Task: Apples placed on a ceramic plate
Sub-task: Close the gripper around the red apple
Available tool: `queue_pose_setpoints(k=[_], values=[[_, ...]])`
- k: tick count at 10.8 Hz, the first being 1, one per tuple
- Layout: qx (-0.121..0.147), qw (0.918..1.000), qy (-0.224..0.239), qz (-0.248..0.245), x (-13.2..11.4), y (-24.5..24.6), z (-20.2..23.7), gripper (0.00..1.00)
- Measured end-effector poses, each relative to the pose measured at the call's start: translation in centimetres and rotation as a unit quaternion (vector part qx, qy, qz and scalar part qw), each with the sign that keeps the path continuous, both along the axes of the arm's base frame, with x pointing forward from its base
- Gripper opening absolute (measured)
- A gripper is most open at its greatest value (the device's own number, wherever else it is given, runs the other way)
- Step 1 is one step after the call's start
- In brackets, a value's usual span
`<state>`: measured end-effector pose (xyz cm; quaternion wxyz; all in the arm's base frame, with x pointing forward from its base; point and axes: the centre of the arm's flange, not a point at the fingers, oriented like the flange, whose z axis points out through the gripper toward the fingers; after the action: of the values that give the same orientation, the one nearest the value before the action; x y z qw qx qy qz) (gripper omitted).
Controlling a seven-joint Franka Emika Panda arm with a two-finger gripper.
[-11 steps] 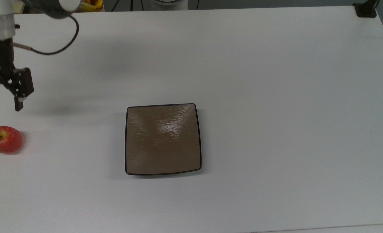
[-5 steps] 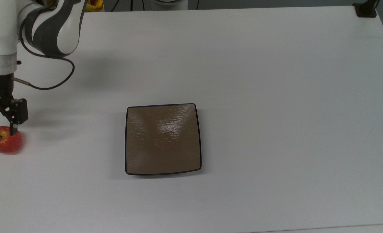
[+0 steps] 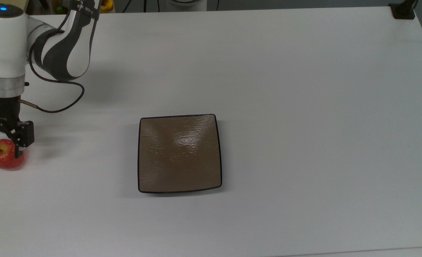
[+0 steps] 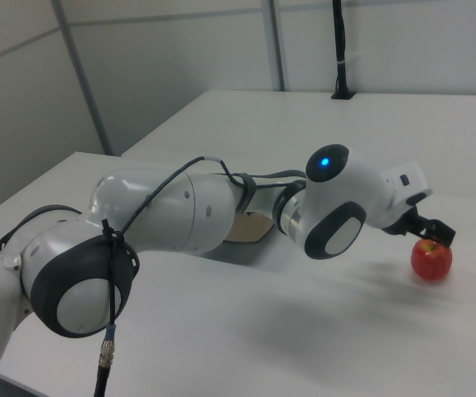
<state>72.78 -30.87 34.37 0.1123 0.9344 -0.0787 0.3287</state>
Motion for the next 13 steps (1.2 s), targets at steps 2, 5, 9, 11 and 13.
queue_pose_setpoints(k=[2, 5, 9, 11, 13], values=[[-0.004, 1.0000, -0.003, -0.001, 0.1, -0.1, -1.7, 1.00], [-0.004, 1.0000, 0.004, -0.003, 0.0, -0.3, -4.3, 1.00], [-0.002, 0.9999, 0.011, -0.002, -0.1, -0.3, -5.5, 1.00], [-0.002, 0.9999, 0.011, -0.002, 0.0, -0.3, -5.5, 0.92], [-0.003, 1.0000, 0.009, -0.002, 0.0, -0.3, -5.3, 0.74]])
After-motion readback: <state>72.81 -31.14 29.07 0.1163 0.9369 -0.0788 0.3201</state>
